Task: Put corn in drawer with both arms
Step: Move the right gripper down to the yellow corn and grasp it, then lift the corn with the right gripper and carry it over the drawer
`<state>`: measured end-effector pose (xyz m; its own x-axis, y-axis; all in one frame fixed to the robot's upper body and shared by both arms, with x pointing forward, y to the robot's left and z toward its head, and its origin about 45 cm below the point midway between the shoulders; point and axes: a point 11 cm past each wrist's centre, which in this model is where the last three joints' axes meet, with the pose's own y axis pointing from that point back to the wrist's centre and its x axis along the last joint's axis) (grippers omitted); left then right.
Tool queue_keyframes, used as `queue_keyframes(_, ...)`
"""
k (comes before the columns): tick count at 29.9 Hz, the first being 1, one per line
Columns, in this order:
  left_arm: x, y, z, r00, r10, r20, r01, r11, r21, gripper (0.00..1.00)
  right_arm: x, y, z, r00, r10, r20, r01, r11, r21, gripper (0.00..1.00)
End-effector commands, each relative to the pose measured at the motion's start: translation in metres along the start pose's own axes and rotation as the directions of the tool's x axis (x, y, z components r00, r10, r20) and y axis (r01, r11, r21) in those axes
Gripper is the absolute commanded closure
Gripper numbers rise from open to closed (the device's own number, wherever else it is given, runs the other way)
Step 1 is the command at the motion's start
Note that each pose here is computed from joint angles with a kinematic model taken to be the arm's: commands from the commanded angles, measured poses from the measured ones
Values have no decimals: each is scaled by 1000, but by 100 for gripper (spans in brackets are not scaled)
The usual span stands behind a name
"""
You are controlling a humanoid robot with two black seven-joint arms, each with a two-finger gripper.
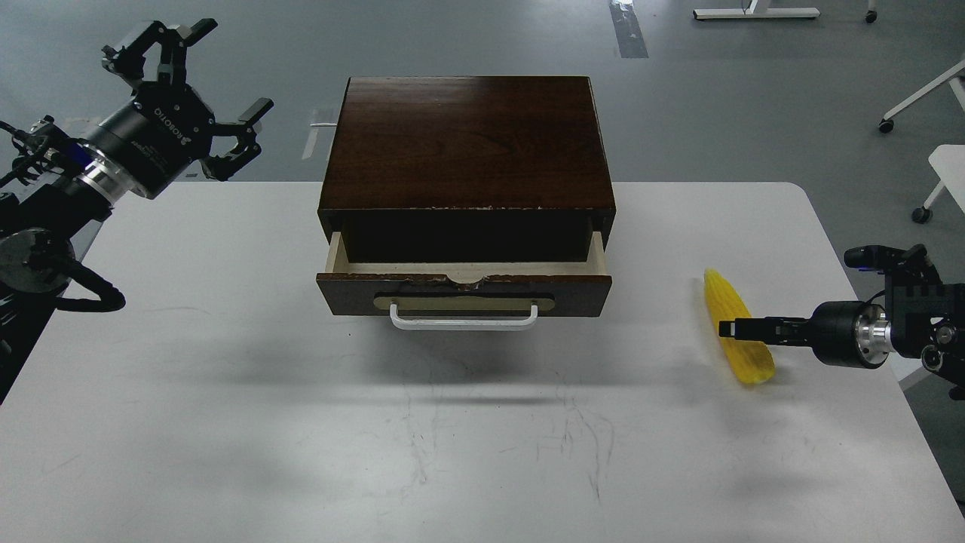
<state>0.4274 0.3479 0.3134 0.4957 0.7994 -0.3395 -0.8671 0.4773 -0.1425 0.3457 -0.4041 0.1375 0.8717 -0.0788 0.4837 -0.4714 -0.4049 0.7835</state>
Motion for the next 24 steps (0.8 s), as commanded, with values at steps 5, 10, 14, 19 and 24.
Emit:
queue_keyframes(5,0,0,0,1000,0,0,0,1000,1,2,-5,-5,-1,1000,-25,-10,25,1000,-2,43)
queue_keyframes(10,0,0,0,1000,0,0,0,1000,0,2,-6,-3,0,1000,-26,-10,26,1000,-6,80)
queue_keyframes(14,0,0,0,1000,0,0,0,1000,0,2,-1,-2,-4,1000,-20,-16,20,1000,4,88)
queue_keyframes(19,0,0,1,1000,1,1,-1,1000,-1,2,37,16,-28,997,44,-69,-41,998,52,88)
queue_keyframes(24,0,-1,2,1000,0,0,0,1000,-8,2,91,43,-62,979,143,-146,-129,986,104,88)
